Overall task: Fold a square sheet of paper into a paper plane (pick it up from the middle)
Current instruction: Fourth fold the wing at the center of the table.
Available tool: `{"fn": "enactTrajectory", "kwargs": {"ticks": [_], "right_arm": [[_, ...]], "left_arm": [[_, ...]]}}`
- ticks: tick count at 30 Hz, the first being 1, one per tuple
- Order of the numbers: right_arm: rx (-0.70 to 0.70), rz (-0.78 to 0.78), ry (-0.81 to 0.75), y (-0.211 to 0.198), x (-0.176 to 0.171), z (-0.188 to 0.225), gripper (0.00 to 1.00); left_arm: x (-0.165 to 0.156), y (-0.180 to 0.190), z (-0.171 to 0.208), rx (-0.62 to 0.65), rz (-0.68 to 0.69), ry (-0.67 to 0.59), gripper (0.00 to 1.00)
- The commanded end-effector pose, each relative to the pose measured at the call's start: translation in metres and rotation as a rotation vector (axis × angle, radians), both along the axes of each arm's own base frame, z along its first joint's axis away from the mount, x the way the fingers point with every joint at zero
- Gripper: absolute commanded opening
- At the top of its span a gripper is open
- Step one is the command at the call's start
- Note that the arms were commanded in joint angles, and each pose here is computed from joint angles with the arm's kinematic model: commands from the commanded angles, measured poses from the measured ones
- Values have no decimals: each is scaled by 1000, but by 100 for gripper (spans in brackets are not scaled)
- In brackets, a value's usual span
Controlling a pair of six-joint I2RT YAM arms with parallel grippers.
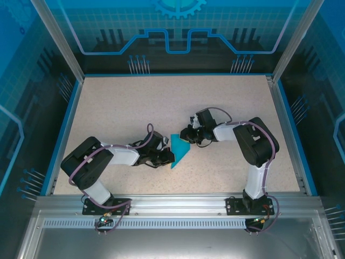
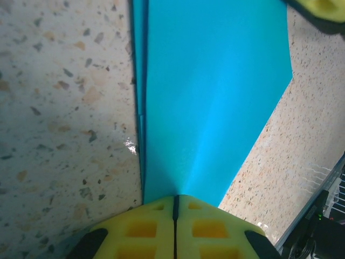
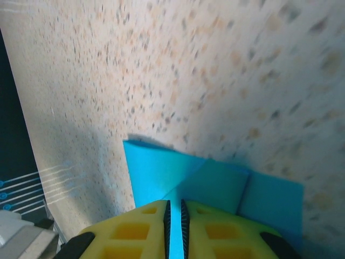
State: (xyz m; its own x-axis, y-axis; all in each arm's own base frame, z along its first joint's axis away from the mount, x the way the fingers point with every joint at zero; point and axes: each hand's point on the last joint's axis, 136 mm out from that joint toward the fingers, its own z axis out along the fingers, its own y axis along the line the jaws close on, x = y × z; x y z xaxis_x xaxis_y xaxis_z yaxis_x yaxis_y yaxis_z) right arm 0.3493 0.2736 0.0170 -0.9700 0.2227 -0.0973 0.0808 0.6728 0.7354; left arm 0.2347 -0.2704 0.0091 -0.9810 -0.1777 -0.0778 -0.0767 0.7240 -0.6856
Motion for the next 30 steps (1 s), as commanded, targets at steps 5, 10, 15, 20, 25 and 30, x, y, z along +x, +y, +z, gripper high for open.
{"fn": "enactTrajectory", "kwargs": {"ticks": [5,10,15,20,25,30], "right_arm": [[-87,-77,-32,-28,33,-8,17],[-94,-81,-12,-30,38,-14,17],[-77,-81,-22,-31,40,-2,18],[-50,-53,-105,-29,38,40,18],[-20,9,-135,-18,16,56,18],[-1,69,-79,3,-14,36,15]], "left_arm": [[-47,45,-60,240,-2,175,7],[-47,46,-60,242,-1,175,7],[-47,46,-59,242,-2,172,7],[-47,45,-59,242,-3,169,6],[-45,44,-58,239,-1,167,6],[-43,42,-56,232,-1,160,6]]}}
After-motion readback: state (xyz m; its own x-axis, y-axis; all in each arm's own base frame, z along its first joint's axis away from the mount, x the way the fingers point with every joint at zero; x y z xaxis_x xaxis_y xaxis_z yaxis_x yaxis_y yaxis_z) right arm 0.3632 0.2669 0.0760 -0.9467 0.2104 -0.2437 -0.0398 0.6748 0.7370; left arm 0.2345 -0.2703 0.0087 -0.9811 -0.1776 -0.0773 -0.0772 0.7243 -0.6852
